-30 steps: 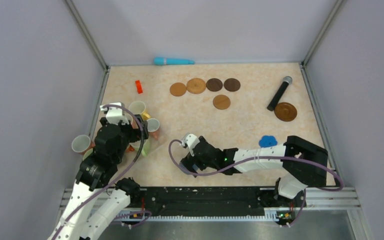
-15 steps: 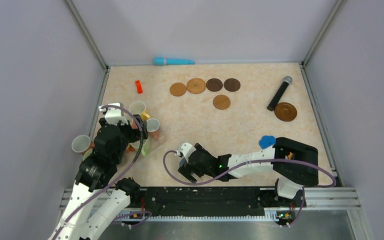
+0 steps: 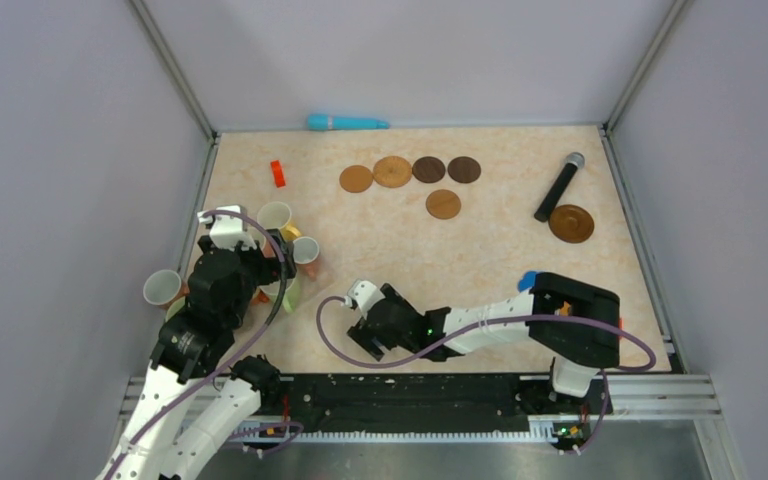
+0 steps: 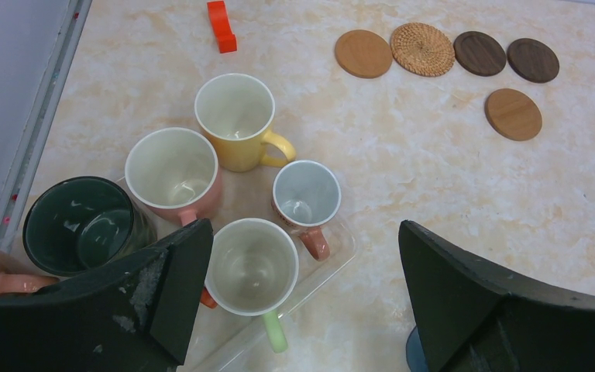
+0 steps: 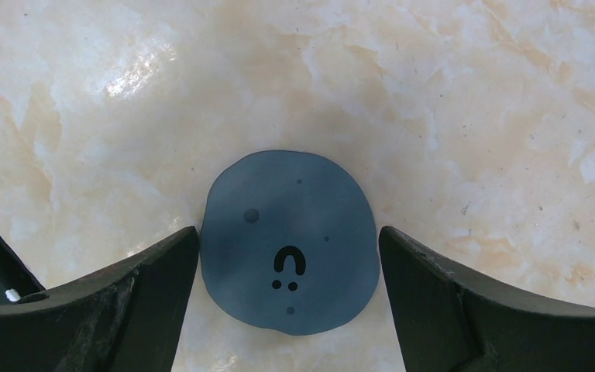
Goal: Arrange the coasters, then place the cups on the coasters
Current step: Move the coaster to the center of the board.
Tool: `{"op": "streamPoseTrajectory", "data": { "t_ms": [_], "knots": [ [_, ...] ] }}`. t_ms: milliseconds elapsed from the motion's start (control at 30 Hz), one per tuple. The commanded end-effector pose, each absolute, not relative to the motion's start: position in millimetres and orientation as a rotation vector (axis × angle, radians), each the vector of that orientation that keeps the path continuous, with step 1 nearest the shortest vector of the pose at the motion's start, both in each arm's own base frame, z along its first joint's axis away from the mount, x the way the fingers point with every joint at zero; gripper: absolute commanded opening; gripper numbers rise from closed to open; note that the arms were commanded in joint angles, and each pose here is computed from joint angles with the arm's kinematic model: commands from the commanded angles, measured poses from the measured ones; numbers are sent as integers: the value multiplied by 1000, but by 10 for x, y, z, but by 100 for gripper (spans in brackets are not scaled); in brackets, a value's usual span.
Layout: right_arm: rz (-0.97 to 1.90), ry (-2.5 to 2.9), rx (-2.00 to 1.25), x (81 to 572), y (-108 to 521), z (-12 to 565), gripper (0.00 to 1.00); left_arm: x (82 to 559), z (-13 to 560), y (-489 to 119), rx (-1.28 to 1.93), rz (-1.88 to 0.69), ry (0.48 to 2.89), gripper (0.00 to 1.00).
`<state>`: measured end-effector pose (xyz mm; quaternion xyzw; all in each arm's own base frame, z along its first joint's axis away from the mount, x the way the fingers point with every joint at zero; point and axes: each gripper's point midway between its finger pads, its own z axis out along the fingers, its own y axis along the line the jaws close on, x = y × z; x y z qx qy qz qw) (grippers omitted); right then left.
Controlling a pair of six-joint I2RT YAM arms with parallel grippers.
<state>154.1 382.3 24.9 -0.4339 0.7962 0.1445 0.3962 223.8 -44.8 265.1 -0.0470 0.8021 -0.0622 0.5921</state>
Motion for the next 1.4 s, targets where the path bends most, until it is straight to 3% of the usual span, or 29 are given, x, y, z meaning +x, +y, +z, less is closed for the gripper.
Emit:
{"op": "streamPoseTrajectory", "data": {
  "t_ms": [0, 300, 833, 1200, 1367],
  "knots": [
    [321, 2063, -1076, 1615, 3746, 138, 83, 2293, 2711, -450, -127, -147, 1834, 95],
    [356, 2188, -959, 1753, 3469, -33, 74, 2300, 2706, -456, -125, -147, 1838, 95],
    [277, 2354, -700, 2472, 3048, -286, 69, 2304, 2696, -447, -128, -141, 1841, 95],
    [523, 2182, -944, 2041, 3347, 370, 84, 2283, 2727, -436, -133, -146, 1826, 95],
    [469, 2139, -1051, 1739, 3434, 395, 87, 2275, 2737, -440, -132, -152, 1823, 94]
  ]
}}
